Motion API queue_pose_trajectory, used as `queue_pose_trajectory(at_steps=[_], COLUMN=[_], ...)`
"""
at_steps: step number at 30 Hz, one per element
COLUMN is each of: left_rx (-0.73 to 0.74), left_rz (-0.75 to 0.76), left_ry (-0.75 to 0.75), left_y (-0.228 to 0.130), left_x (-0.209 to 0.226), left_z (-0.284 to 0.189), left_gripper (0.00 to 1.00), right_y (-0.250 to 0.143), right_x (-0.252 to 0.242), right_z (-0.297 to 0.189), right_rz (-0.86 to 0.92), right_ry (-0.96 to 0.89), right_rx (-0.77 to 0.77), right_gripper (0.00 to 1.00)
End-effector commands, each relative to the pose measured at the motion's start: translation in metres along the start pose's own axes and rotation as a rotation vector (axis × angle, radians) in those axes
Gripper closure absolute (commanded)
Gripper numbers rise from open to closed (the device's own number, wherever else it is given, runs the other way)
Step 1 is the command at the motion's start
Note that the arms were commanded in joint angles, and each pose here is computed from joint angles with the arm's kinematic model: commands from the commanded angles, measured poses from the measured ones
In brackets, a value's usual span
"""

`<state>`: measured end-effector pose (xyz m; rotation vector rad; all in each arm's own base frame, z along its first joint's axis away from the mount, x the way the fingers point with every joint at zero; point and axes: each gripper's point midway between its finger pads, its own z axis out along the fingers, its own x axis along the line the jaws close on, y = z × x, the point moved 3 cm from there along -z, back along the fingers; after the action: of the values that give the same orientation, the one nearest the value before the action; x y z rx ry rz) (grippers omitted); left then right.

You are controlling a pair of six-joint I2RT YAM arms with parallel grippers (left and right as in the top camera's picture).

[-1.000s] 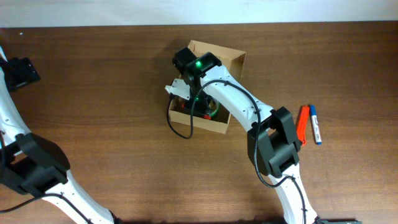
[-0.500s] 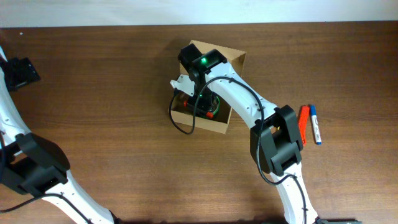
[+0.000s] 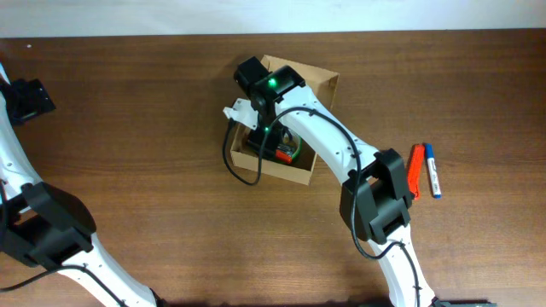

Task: Pack container
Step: 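Lower the red cutter into the box beside the tapes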

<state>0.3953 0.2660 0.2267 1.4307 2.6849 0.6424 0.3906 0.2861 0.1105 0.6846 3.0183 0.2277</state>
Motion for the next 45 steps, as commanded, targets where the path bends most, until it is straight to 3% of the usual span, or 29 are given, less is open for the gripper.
queue_pose_trajectory(at_steps=[1,3,6,9,13,15,18,30,38,45], left_rx=[-0.012,-0.012,-0.012,-0.012,-0.012,-0.012,-0.012,-0.012,-0.012,-0.012], left_rz=[0.009,0.009,0.009,0.009,0.009,0.009,0.009,0.009,0.009,0.009], left_ry=[-0.004,-0.004,-0.004,-0.004,-0.004,-0.004,-0.004,-0.004,-0.004,-0.004], left_y=[0.000,0.000,0.000,0.000,0.000,0.000,0.000,0.000,0.000,0.000], left_x=[0.001,0.001,0.001,0.001,0.001,0.001,0.001,0.001,0.001,0.001], left_z=[-0.006,-0.006,-0.006,-0.007,-0.007,-0.006,-0.006,-0.006,-0.006,-0.006], left_gripper=[0.00,0.00,0.00,0.00,0.00,0.00,0.00,0.00,0.00,0.00], right_y=[0.011,0.010,0.006,0.001,0.001,-0.001,-0.006,-0.029,-0.012,-0.015], right_x=[0.003,0.003,-0.006,-0.017,-0.028,-0.035,-0.044,-0.025,0.010,-0.004], right_z=[-0.027,-0.027,-0.027,-0.028,-0.029,-0.030,-0.030,0.009,0.013,0.010], right_rz=[-0.014,-0.014,-0.003,0.021,0.039,0.059,0.099,0.098,0.018,0.040], right_ry=[-0.024,-0.023,-0.062,-0.064,-0.080,-0.088,-0.092,-0.011,0.010,-0.021], right_rx=[-0.064,-0.061,-0.044,-0.049,-0.069,-0.077,-0.079,0.037,0.044,0.036], right_gripper=[0.35,0.53,0.55,0.69,0.72,0.85,0.97,0.96,0.97,0.96])
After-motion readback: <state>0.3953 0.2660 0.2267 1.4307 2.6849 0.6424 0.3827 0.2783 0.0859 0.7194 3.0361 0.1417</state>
